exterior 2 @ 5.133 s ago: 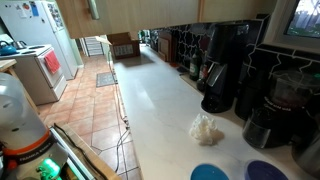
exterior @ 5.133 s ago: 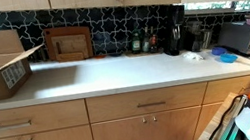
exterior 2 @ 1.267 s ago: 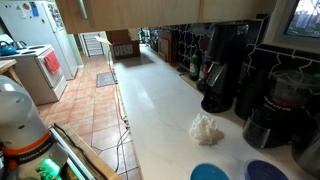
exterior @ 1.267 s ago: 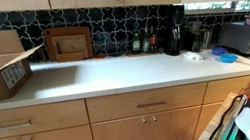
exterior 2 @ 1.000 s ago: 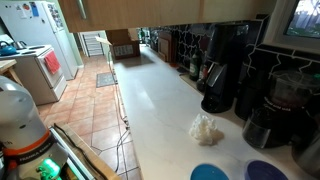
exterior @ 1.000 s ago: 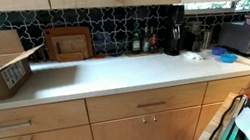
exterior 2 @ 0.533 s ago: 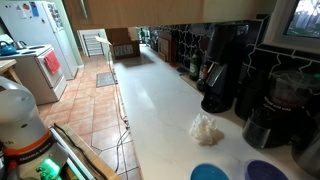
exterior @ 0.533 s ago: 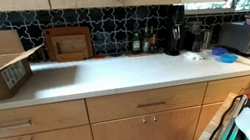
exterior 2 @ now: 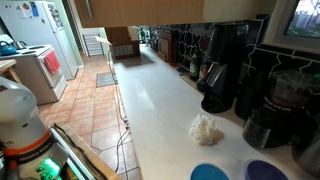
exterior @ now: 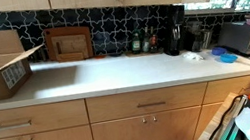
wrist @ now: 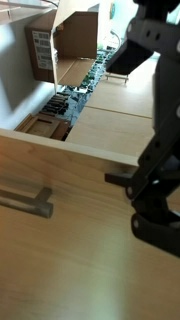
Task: Close the top right cupboard door
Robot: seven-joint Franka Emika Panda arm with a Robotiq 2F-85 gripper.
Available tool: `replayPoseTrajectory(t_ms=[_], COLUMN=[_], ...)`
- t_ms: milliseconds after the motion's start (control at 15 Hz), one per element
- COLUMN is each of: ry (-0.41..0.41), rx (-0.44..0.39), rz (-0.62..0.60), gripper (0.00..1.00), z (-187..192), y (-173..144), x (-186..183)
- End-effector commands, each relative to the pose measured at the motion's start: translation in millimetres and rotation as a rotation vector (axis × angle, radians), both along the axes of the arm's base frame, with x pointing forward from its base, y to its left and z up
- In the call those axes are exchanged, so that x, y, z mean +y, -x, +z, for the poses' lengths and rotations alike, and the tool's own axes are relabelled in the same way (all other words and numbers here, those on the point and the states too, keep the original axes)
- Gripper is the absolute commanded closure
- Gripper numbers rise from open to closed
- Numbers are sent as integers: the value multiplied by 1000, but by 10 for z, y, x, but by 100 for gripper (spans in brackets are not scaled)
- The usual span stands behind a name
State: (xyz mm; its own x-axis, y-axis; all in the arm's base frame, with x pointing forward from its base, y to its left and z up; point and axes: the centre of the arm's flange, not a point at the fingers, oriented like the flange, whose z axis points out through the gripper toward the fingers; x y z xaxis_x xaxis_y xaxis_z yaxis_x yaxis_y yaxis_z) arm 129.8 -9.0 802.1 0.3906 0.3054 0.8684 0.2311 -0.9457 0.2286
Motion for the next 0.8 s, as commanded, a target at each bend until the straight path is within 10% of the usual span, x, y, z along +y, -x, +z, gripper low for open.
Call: replayPoseTrajectory(t_ms=[0,733], ry=[-40,-130], rx=[-29,-143], rz=[-65,-344], gripper=[0,0], z=[-44,-74], y=[-279,-1251], x=[351,940])
